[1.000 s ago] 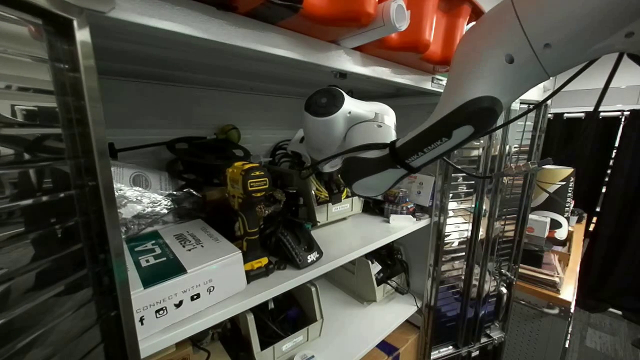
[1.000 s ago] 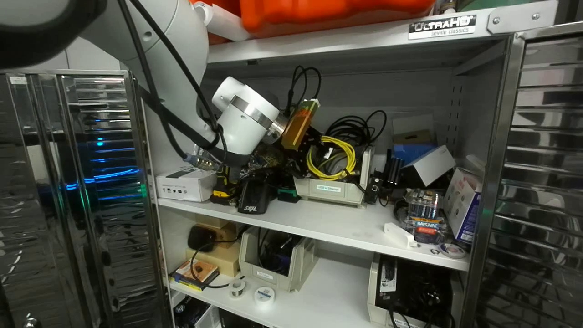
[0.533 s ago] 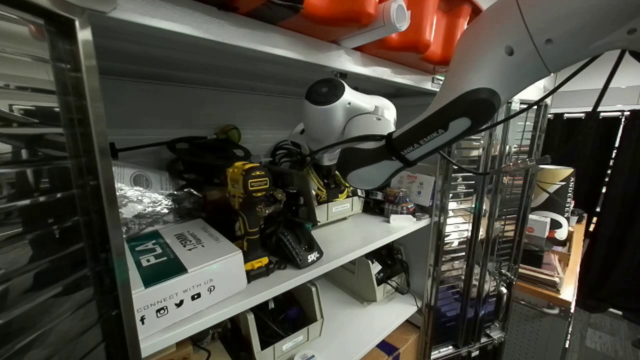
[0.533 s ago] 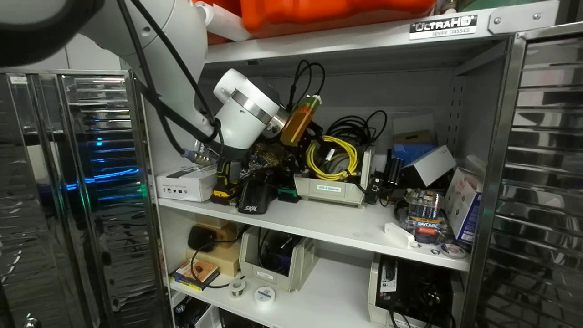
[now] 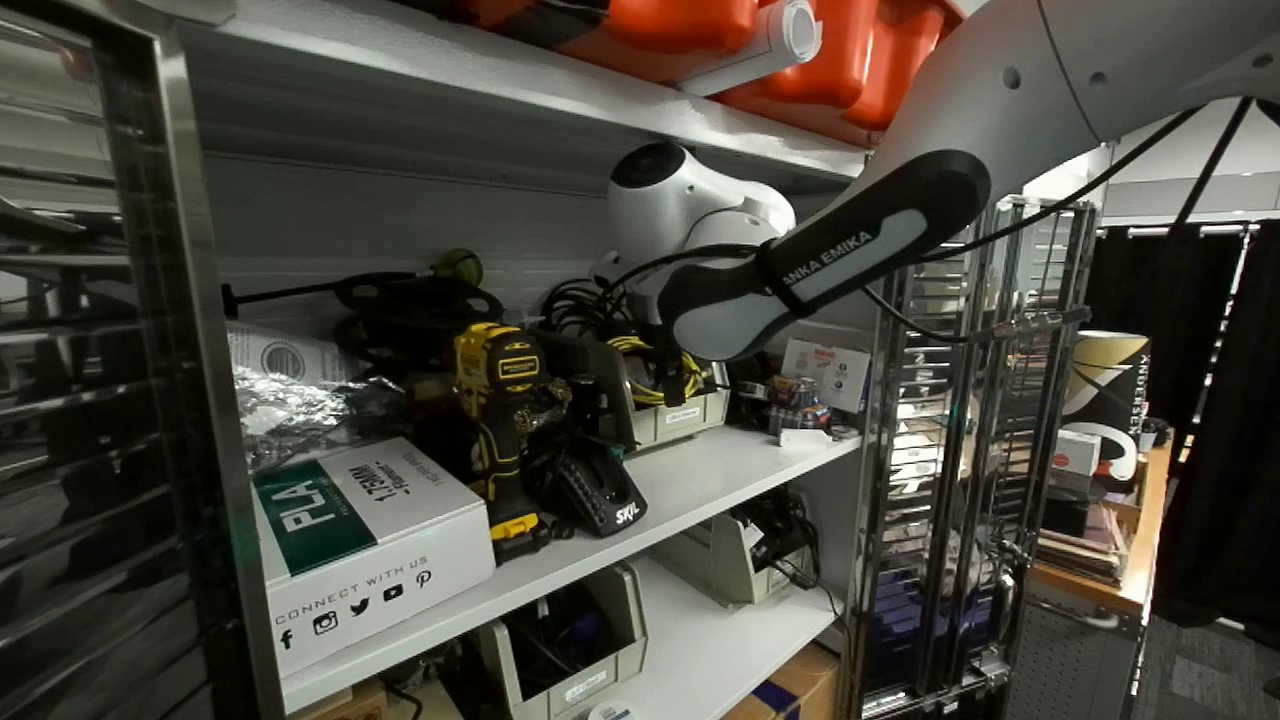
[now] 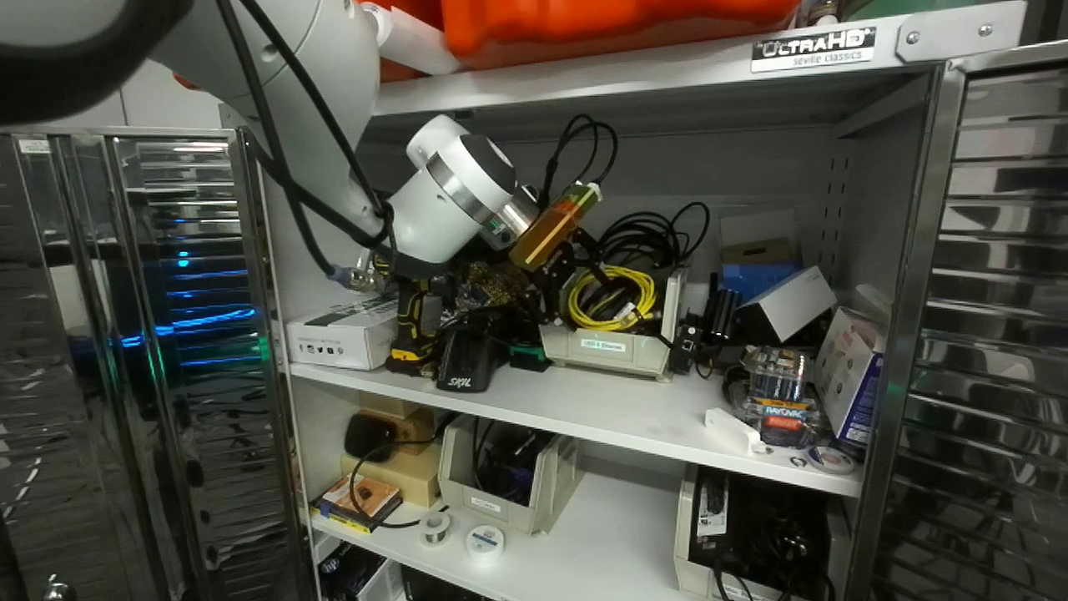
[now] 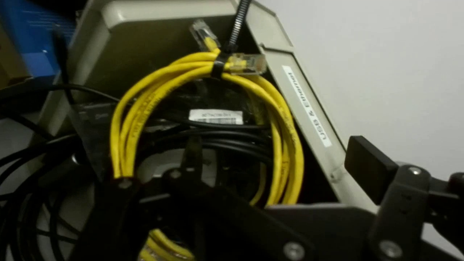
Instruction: Place the yellow cable on the first shelf inside the toolbox
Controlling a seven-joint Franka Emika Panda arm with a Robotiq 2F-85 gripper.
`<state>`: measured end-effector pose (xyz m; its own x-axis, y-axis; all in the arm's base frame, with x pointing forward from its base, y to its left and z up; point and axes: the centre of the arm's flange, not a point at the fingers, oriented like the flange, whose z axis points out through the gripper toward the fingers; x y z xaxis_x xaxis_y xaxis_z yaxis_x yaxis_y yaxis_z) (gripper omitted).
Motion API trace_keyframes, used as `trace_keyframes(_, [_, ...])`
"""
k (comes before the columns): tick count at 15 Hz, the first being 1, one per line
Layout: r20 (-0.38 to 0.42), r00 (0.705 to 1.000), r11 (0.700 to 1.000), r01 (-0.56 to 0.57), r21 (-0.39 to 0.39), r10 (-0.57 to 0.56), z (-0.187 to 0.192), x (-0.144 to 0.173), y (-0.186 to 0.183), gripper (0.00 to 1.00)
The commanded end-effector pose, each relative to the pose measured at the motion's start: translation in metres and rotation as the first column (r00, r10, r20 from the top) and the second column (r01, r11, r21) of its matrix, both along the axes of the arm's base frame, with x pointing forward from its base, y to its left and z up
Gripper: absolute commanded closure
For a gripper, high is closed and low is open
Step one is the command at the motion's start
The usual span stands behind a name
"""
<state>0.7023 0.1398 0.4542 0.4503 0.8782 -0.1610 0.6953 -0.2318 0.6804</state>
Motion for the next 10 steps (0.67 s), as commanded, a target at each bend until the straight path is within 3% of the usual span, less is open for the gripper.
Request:
trace_keyframes(1, [-0.088, 0.996, 0.998, 0.010, 0.070, -0.004, 0.015, -0.018, -0.004, 0.00])
trace_keyframes(6, [-0.227, 0.974, 0.987, 0.059, 0.150, -0.024, 0.017, -0.063, -0.007, 0.00])
trace_keyframes(10, [-0.358, 0.933, 0.975, 0.119, 0.185, -0.046, 0.012, -0.118, -0.025, 0.00])
